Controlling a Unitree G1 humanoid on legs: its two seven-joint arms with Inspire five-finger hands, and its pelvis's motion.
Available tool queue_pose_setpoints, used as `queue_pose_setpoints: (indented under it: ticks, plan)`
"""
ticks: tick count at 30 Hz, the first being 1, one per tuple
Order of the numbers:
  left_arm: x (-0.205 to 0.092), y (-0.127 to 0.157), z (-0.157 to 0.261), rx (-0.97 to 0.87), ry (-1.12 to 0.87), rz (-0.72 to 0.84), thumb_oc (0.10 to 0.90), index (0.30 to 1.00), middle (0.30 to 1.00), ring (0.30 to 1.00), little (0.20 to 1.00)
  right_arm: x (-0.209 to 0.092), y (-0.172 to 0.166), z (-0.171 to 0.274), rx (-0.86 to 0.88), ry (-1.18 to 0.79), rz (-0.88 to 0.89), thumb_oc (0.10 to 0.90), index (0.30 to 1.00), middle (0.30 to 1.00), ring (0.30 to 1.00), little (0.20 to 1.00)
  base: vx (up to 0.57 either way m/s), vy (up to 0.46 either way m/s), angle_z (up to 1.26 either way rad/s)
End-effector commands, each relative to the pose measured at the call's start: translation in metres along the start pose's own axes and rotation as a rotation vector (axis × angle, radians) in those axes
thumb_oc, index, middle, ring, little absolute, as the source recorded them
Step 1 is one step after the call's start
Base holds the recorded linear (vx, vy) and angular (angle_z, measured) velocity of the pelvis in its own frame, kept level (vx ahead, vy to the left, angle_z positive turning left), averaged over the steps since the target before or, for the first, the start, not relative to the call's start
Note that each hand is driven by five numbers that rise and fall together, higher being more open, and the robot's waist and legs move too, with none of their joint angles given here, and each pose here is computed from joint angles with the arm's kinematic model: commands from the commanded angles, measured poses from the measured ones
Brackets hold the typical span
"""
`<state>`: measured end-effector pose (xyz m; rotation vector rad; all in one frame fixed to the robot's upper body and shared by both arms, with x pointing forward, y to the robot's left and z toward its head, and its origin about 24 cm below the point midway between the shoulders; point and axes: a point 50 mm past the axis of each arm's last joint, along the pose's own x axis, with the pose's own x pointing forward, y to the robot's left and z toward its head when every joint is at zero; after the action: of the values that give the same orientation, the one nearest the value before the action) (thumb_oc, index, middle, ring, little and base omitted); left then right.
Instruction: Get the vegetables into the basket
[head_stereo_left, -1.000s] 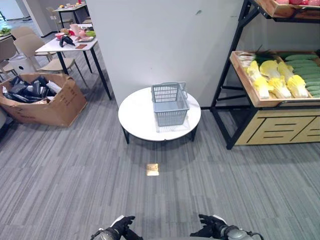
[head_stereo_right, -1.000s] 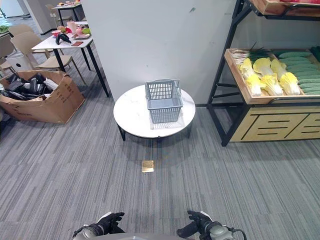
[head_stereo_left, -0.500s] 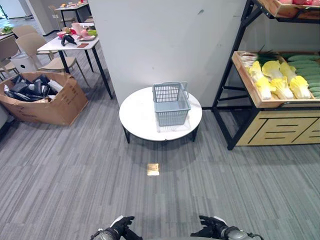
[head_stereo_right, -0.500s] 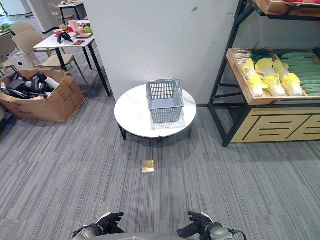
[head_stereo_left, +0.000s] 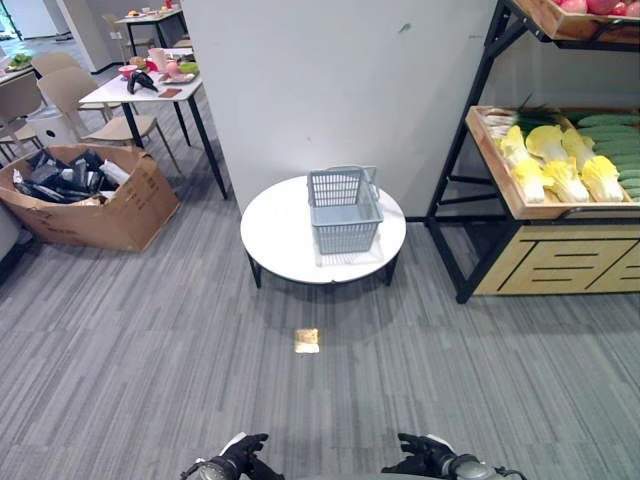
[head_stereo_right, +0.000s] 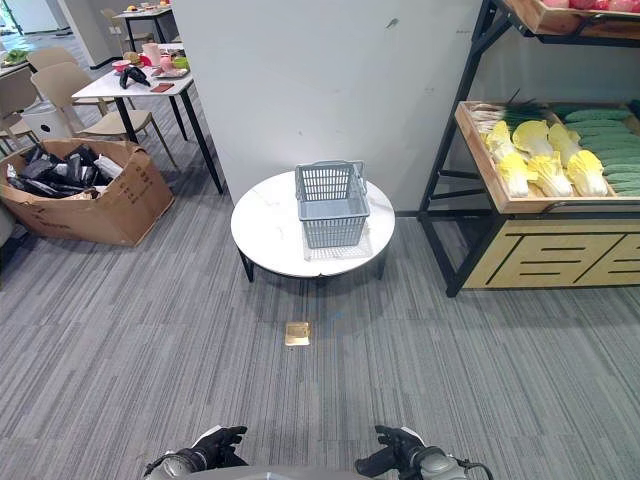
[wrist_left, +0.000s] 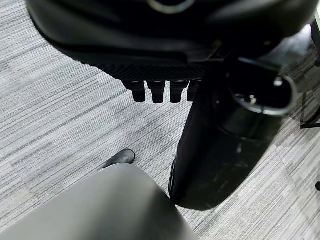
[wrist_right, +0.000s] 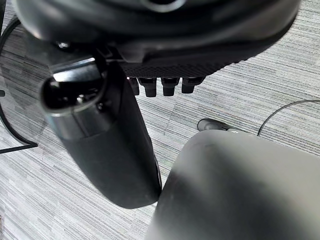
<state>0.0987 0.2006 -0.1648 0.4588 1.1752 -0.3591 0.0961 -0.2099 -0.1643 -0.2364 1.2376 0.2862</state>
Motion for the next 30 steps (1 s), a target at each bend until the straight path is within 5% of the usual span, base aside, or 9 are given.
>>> queue_pose_setpoints:
  ticks: [1,30]
  plan:
    - [-0.001,0.002,-0.012,-0.017,0.058,-0.014,0.9,1.0,1.0,1.0,1.0,-0.005,-0.001,-0.028,-0.043,0.133,0.024,0.9,1.0,1.0,1.0,1.0,0.01,0.046,0.0]
    - [0.001,0.014,0.009,-0.05,-0.011,0.005,0.9,1.0,1.0,1.0,1.0,-0.008,-0.027,-0.012,-0.076,0.113,-0.037,0.9,1.0,1.0,1.0,1.0,0.01,0.047,-0.02]
